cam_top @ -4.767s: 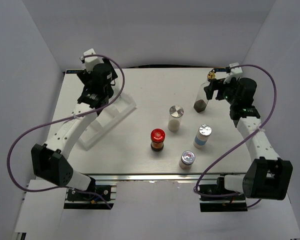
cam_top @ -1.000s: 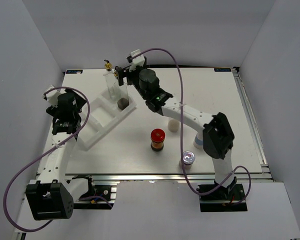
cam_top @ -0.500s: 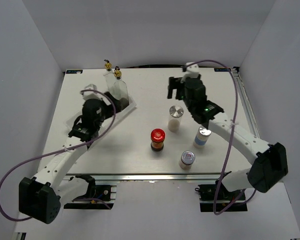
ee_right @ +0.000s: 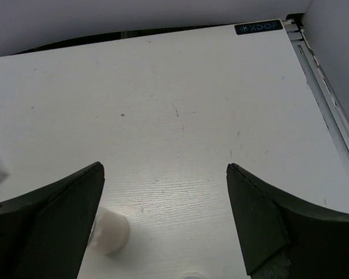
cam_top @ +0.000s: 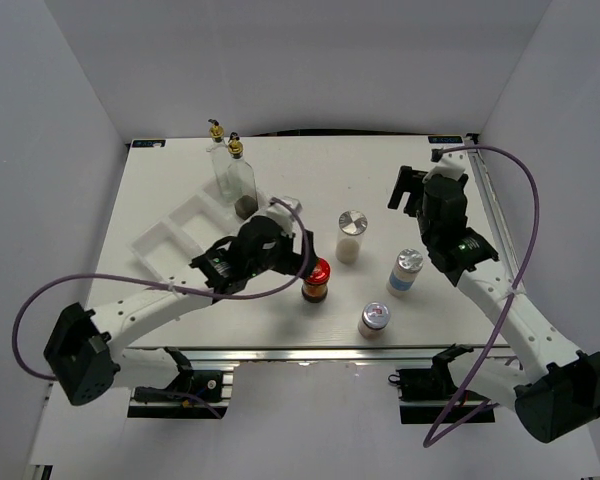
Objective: Organize the condiment bottles
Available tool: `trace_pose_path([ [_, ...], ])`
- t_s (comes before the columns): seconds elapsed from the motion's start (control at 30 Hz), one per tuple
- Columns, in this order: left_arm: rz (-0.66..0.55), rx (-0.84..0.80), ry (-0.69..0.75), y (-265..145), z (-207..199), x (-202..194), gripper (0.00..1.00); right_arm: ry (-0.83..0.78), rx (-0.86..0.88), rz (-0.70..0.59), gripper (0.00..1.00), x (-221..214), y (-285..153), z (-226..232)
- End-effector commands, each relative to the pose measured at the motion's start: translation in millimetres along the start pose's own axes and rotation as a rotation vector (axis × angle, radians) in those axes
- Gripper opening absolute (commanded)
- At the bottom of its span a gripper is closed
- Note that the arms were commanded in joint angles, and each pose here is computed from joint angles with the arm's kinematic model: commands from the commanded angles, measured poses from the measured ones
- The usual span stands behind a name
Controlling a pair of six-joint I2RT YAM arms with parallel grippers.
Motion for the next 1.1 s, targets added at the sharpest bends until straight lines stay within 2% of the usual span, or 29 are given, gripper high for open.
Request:
trace_pose_path([
  [0.0,0.07,-0.065,0.156,5,-29,-8,0.98,0.005,-0.042,-0.006,0.89,-1,-2,-14],
  [0.07,0.091,-0.093,0.228,10,-46,-16,0.98,0.004,-0.039,0.006,0.89,-5,-2,-17],
  [0.2,0.138,-0.006,0.266,22,-37,-23,0.98,0.001,-0.026,0.022,0.89,-9,-3,-21],
  [0.27,0.196,-0.002,0.291,29,-37,-37,0.98,0.001,-0.028,0.022,0.89,-11,-3,-23],
  [0.37,0.221,-0.004,0.308,35,-39,-43,0.98,0.002,-0.032,0.016,0.89,-11,-4,-26],
  [0.57,0.154,0.045,0.293,45,-38,-24,0.98,0.002,-0.036,0.009,0.9,-12,-6,-31],
  [0.67,0.143,0.057,0.291,48,-39,-17,0.69,0.001,-0.041,0.007,0.89,-12,-7,-33],
  [0.7,0.153,0.071,0.292,47,-36,-18,0.5,0.003,-0.039,0.002,0.89,-11,-7,-32],
  [0.77,0.144,0.089,0.292,45,-34,-15,0.33,-0.006,-0.039,-0.001,0.89,-11,-8,-33],
  [0.8,0.133,0.093,0.29,43,-33,-12,0.23,-0.013,-0.046,-0.004,0.89,-11,-8,-35],
  [0.83,0.101,0.095,0.275,40,-33,-4,0.08,-0.014,-0.053,-0.008,0.89,-12,-7,-37],
  [0.93,0.051,0.138,0.253,31,-28,10,0.0,-0.016,-0.095,-0.022,0.9,-11,-7,-45],
  [1.07,-0.026,0.324,0.203,10,2,35,0.0,-0.018,-0.105,-0.018,0.89,-12,-5,-47],
])
Point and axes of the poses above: each gripper's point midway between its finger pads, its own y axis out along the fingers, its own z axis along the line the jaws close on, x = y × z, the point moved 2 cm from there along -y, back along the fingers, and after that the axes turned 13 degrees about y, right-handed, at the moved point
